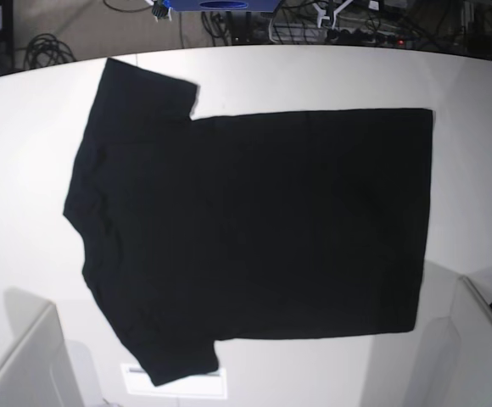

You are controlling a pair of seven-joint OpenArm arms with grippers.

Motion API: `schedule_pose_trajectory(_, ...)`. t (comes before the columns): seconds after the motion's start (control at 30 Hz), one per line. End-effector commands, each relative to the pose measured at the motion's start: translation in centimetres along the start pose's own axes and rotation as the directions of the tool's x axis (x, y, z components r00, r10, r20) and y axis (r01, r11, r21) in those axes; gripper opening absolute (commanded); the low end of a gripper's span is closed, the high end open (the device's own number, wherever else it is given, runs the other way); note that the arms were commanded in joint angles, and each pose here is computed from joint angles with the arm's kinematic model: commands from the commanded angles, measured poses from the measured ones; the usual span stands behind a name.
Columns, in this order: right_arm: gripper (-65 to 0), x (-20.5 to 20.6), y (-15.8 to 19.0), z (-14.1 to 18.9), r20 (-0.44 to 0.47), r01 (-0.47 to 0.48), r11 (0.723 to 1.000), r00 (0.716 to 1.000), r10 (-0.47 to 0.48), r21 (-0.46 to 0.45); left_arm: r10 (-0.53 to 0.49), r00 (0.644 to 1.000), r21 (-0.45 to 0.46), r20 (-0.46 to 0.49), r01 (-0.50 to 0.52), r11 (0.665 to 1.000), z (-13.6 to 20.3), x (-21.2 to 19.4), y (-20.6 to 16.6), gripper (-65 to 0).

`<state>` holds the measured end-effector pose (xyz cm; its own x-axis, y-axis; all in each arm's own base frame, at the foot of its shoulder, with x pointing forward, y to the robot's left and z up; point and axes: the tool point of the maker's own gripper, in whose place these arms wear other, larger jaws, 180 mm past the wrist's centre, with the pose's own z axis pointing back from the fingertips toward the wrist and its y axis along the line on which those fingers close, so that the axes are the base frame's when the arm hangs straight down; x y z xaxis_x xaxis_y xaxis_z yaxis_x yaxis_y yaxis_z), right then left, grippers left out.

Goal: Fold the T-shirt properly

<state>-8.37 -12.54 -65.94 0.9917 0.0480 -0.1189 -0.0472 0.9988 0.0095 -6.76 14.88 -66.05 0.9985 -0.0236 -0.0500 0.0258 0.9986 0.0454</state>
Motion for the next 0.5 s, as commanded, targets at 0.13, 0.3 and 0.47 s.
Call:
schedule_pose_trajectory(0.13,-65.0,-0.1,-0.4,0.0,0.001,-0.004,1.0,1.0,0.004,-0.011,0.001,1.0,0.003,0.016,-0.001,1.0,0.1,0.4,0.0,-65.0)
schedule_pose_trajectory(0.3,-65.0,-0.1,-0.4,0.0,0.001,-0.004,1.0,1.0,0.004,-0.011,-0.001,0.999,0.005,0.039,0.001,1.0,0.2,0.6,0.1,-65.0)
schedule_pose_trajectory(0.47,-65.0,-0.4,-0.5,0.0,-0.008,0.006,1.0,1.0,-0.006,-0.014,-0.005,1.0,0.004,0.029,0.005,1.0,0.3,-0.2,0.1,-65.0)
